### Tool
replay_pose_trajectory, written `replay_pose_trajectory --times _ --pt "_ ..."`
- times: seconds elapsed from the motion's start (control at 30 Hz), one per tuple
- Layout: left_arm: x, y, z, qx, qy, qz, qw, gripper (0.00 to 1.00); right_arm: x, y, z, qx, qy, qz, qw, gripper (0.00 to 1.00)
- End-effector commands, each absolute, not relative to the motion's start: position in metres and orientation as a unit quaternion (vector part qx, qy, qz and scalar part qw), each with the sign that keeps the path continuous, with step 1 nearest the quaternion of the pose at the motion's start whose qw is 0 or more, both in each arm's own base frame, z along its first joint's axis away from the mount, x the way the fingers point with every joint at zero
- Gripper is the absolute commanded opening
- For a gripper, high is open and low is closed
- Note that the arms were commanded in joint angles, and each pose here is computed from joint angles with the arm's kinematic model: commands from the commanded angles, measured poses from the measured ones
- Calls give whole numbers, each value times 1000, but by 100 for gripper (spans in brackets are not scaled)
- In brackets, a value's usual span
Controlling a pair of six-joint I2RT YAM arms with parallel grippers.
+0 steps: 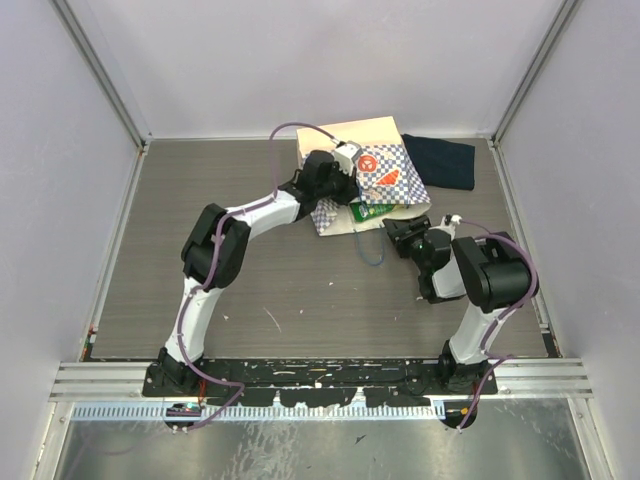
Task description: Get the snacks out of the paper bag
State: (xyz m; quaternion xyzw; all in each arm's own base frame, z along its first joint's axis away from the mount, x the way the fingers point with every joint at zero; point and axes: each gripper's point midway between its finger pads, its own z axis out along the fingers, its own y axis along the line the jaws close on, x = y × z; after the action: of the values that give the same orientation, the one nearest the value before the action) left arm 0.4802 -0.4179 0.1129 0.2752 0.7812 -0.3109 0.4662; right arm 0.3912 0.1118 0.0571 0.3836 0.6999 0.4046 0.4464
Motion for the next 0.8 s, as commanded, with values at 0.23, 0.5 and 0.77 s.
replay_pose_trajectory --times 0.23,0.5,0.77 --pt "501 -394 239 236 716 -286 591 0 429 135 91 364 653 454 484 50" --pt "497 -393 265 224 705 -300 602 0 454 133 67 399 675 417 460 50" --pt "495 -391 253 225 719 -294 588 0 462 134 32 428 724 355 409 49"
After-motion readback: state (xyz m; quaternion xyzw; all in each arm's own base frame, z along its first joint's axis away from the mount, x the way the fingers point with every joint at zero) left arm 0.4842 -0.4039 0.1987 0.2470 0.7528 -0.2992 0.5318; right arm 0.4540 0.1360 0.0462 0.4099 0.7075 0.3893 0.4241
